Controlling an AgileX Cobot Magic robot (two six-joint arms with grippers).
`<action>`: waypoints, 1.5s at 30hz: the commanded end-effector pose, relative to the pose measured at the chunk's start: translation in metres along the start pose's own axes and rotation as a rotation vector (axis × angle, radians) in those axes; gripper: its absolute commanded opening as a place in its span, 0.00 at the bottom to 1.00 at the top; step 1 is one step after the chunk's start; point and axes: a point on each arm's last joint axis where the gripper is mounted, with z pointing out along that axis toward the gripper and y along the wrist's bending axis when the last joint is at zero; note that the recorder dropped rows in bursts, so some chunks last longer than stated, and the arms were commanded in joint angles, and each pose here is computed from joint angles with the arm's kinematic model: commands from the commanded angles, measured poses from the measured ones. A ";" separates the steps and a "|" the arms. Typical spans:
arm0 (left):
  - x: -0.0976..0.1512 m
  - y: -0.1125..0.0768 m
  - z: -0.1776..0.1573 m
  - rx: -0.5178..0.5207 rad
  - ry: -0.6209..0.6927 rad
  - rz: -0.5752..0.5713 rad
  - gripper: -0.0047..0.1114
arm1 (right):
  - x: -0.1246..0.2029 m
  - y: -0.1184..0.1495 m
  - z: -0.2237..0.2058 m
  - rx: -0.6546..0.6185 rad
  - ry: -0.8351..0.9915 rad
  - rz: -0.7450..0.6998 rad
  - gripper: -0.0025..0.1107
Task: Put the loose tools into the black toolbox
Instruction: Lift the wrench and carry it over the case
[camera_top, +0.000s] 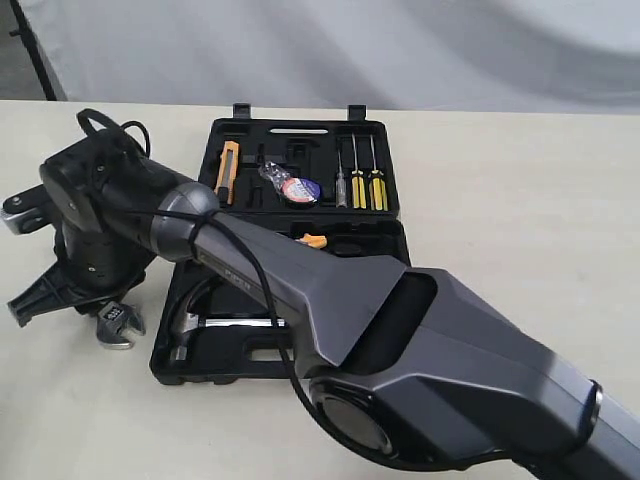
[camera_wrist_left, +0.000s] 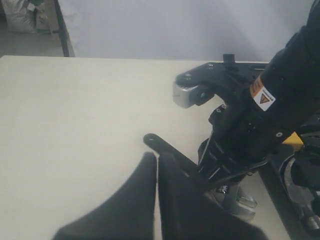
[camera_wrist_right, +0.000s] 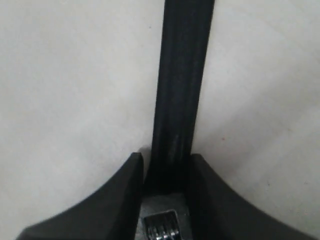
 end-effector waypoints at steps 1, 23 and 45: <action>0.002 0.000 -0.001 0.014 -0.007 -0.022 0.05 | 0.008 -0.002 0.013 0.007 0.050 -0.029 0.02; 0.002 0.000 -0.001 0.014 -0.007 -0.022 0.05 | -0.031 0.004 -0.103 0.068 -0.204 -0.122 0.02; 0.002 0.000 -0.001 0.014 -0.007 -0.022 0.05 | 0.091 -0.129 -0.161 0.169 -0.095 0.727 0.02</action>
